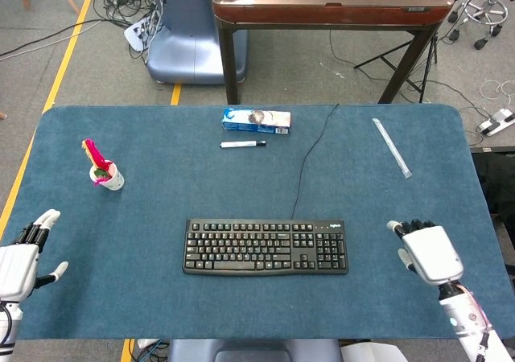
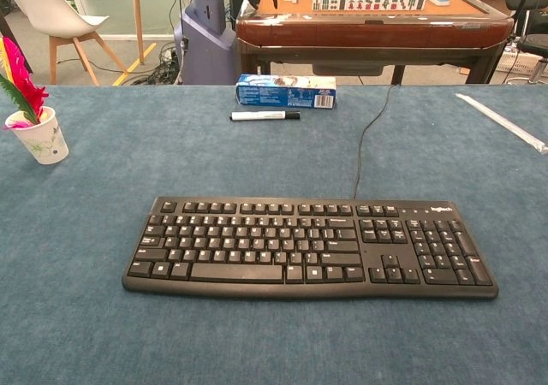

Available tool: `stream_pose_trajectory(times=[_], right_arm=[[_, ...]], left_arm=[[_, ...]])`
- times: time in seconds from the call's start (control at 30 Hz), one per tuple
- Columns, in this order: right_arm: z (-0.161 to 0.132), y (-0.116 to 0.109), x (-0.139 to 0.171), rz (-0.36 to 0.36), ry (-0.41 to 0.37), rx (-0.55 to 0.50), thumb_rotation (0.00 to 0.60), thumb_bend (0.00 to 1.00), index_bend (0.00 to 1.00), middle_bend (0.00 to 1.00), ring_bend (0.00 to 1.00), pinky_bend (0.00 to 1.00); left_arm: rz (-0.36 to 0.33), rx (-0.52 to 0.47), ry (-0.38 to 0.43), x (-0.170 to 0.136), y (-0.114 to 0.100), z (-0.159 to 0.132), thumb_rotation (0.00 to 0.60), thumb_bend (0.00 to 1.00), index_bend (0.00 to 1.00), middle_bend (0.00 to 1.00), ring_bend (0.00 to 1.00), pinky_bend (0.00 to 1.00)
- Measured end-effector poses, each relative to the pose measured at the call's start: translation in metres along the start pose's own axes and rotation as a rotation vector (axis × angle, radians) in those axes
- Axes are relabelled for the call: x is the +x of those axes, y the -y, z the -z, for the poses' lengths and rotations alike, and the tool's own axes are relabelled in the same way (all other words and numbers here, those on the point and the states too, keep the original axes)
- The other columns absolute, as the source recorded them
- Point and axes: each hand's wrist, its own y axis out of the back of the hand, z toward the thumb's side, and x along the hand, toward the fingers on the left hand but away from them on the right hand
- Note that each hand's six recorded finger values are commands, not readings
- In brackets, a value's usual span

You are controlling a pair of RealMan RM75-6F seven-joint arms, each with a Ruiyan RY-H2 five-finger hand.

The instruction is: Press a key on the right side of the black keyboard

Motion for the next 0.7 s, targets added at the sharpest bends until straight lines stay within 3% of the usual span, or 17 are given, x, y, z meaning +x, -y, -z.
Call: stream_pose_trajectory(times=[0.3, 0.7], right_arm=[[0.043, -0.005, 0.034, 0.100, 0.185, -0.056, 0.600, 0.31, 0.40, 0.48, 0.43, 0.59], [0.064, -0.005, 0.044, 0.127, 0.233, -0.114, 0.600, 0.31, 0.40, 0.48, 0.43, 0.59]], left_arm=[[-0.003, -0.009, 0.046, -0.003, -0.005, -0.015, 0.600, 0.17, 0.12, 0.13, 0.17, 0.46], [0.021, 0.002, 0.043, -0.001, 0.003, -0.015, 0.600, 0.17, 0.12, 0.14, 0.17, 0.46]])
